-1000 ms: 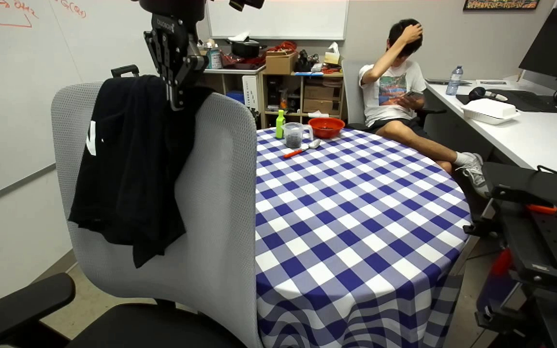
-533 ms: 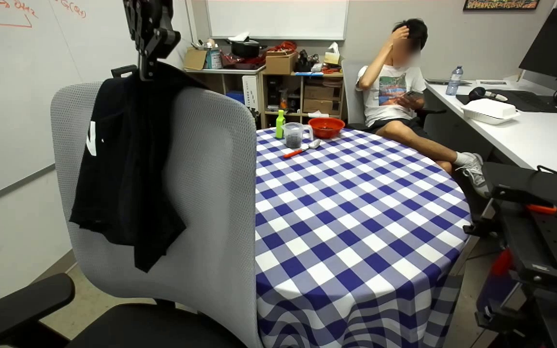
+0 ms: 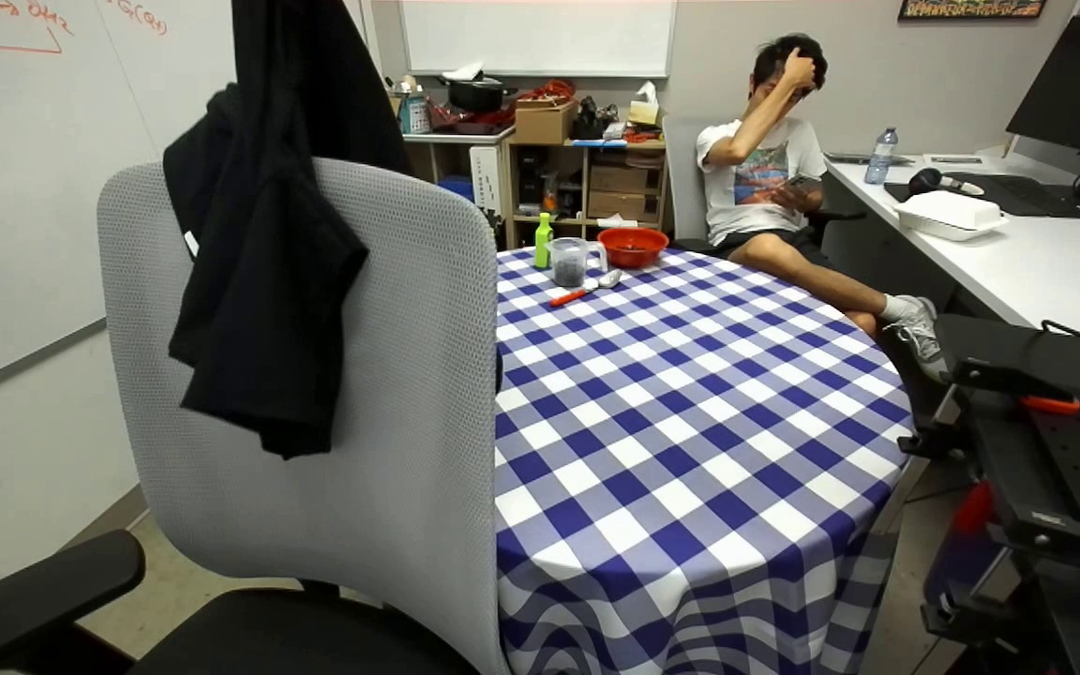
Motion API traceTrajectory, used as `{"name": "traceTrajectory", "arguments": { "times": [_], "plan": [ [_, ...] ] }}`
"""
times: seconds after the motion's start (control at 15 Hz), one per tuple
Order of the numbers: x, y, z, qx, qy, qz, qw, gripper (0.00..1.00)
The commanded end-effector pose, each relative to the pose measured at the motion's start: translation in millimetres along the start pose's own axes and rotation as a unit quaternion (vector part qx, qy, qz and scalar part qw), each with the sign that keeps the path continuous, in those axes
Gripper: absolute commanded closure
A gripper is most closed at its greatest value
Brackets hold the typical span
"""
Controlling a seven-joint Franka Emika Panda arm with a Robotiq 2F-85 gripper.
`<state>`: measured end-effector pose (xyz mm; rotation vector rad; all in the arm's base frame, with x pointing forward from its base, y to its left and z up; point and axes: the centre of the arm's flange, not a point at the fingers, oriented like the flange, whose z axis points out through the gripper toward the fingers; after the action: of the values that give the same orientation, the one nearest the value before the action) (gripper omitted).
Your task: Pick the cloth on the back rest of the chair and put it on the table
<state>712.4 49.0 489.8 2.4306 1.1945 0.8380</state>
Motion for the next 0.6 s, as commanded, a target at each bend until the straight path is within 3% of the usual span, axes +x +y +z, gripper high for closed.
{"name": "traceTrajectory", "arguments": {
  "times": [0.0, 0.53],
  "plan": [
    [-25.6, 40.4, -45.2, -0.045, 0.014, 0.078, 0.9958, 0.99],
    [-115.8, 92.9, -93.6, -0.116, 0.010, 0.214, 0.9698, 0.99]
  ]
}}
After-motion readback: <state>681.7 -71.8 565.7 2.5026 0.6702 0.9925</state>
